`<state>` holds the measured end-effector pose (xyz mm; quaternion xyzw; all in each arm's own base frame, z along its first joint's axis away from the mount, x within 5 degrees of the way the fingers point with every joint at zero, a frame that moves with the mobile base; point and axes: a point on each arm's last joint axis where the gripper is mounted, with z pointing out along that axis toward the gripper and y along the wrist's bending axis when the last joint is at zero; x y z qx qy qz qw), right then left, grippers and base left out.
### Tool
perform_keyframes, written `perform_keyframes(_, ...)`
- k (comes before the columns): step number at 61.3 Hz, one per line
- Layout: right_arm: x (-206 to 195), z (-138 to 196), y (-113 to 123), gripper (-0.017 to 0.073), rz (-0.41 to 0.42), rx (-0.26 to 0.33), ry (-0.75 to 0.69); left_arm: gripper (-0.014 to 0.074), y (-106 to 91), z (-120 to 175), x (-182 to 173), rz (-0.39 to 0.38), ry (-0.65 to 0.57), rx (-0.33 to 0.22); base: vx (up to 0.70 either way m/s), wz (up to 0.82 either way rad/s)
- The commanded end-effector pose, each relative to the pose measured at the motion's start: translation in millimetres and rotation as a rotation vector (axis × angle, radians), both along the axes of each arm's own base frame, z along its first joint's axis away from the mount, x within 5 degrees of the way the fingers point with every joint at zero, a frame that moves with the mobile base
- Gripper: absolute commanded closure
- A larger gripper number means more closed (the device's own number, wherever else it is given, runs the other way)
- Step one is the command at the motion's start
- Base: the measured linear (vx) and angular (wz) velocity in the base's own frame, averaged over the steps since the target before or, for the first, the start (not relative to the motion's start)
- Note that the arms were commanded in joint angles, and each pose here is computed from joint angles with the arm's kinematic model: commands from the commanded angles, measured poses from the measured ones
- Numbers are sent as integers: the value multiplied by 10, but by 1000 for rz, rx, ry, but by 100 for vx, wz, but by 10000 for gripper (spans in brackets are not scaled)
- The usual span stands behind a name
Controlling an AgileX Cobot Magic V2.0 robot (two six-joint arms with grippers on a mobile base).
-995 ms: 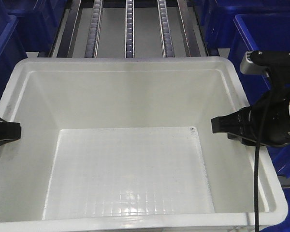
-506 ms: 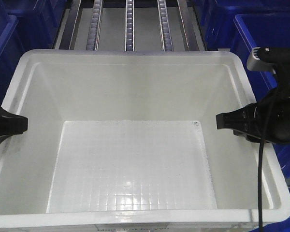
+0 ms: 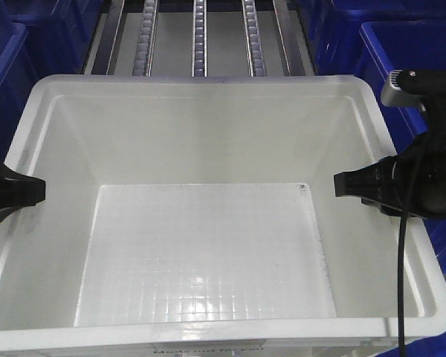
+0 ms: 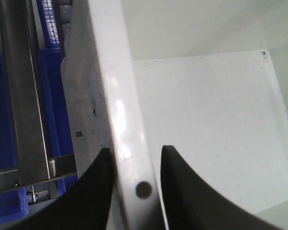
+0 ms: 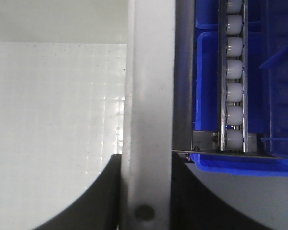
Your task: Move bin from left to right shelf
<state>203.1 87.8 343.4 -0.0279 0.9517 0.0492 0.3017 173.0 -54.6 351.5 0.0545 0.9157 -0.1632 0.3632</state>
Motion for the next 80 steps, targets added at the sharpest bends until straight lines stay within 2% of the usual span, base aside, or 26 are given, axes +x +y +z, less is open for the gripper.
perform_keyframes(1, 55, 222, -127, 523, -20, -72, -170, 521, 13, 234, -19, -5, -156, -12, 0, 0)
perform_keyframes(80, 55, 222, -127, 523, -20, -72, -170, 521, 13, 234, -19, -5, -155, -13, 0, -1)
